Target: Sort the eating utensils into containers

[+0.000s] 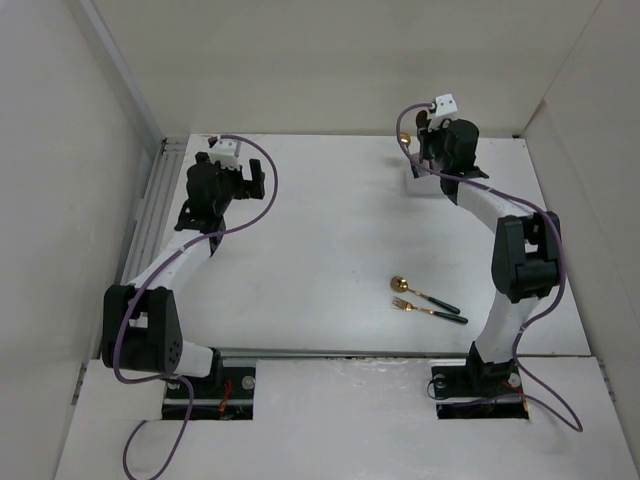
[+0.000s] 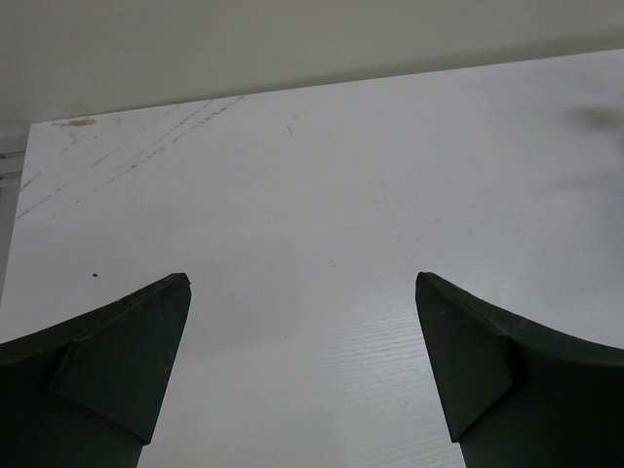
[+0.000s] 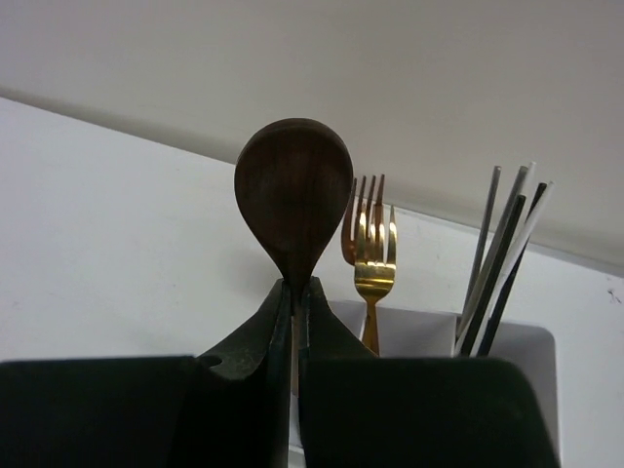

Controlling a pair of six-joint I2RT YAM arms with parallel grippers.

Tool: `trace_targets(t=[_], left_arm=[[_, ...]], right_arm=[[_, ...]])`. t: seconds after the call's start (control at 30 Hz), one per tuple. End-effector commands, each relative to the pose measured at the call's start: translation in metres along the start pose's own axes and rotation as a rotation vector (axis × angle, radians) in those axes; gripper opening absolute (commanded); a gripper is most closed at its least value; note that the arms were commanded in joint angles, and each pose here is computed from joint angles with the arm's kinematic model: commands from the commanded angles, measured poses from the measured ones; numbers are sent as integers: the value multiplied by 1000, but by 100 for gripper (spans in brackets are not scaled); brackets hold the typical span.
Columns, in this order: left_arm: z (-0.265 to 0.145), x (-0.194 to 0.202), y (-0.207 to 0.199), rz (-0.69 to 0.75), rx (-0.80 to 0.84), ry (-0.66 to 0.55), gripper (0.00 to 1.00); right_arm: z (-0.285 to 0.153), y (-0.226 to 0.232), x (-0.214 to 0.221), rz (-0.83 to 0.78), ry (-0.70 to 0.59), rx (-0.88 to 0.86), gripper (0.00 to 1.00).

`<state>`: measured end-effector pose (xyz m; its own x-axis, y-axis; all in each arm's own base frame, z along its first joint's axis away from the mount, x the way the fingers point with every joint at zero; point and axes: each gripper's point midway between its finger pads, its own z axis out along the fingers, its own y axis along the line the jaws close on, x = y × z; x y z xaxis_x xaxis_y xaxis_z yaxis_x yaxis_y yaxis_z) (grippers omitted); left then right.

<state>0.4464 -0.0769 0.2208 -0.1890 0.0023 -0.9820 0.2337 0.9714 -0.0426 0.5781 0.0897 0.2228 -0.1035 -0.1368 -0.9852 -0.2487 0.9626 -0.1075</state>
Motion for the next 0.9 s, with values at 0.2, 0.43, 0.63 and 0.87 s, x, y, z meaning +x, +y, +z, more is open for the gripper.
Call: trace_targets(t=[0.2, 0.43, 0.63, 0.87], left_arm=[[2, -34, 3, 0, -8, -83, 100], [2, -34, -1, 1, 12, -83, 100], [-5, -35, -4, -8, 23, -81, 100], [-22, -47, -12, -21, 52, -108, 100]], right_arm=[[4, -15, 7, -13, 84, 73, 5], [-1, -13, 16, -11, 110, 70, 32], [-19, -16, -19, -24, 57, 77, 53], [-96, 37, -45, -389, 59, -293, 60]])
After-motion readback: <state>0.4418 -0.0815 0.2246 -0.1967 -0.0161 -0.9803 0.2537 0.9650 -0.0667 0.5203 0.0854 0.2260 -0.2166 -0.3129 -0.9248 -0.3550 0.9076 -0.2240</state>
